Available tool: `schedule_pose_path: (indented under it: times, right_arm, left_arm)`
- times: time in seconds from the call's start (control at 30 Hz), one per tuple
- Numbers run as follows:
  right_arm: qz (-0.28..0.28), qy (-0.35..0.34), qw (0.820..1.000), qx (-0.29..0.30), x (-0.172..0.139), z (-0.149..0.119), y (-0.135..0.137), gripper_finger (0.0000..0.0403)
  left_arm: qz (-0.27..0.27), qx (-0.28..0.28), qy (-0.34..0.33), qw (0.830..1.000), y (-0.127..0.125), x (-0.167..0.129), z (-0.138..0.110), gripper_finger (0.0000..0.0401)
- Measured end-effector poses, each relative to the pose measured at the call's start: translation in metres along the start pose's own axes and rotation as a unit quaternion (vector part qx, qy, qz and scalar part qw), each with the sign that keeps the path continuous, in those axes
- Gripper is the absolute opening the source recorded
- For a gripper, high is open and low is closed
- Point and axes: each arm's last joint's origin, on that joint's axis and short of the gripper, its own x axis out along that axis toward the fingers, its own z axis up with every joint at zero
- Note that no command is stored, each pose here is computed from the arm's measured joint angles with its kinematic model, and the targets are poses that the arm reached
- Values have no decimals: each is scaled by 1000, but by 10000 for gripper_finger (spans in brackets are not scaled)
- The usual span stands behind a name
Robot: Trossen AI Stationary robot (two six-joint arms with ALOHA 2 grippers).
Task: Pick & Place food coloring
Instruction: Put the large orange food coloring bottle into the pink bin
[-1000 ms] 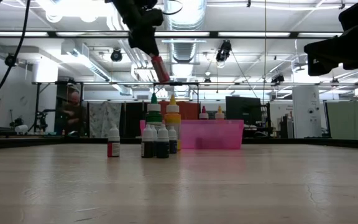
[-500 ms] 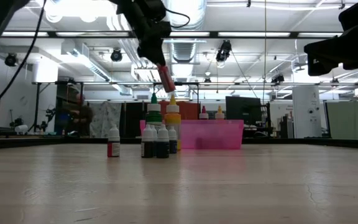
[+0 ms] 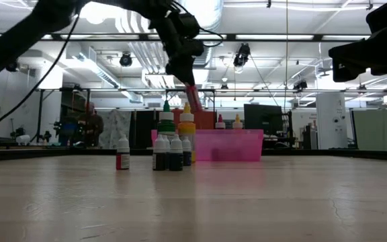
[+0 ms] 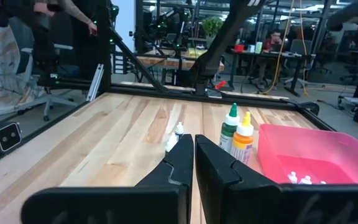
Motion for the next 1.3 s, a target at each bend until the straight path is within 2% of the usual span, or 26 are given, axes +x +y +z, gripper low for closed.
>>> schedule_pose_path:
  times: [0.63, 1.3]
  right_arm:
    - [0, 0, 1000, 0, 0, 0, 0, 8]
    - [0, 0, 1000, 0, 0, 0, 0, 8]
  left_arm:
    - [-23, 5, 47, 999, -14, 56, 4, 95]
    - [6, 51, 100, 994, -21, 96, -1, 95]
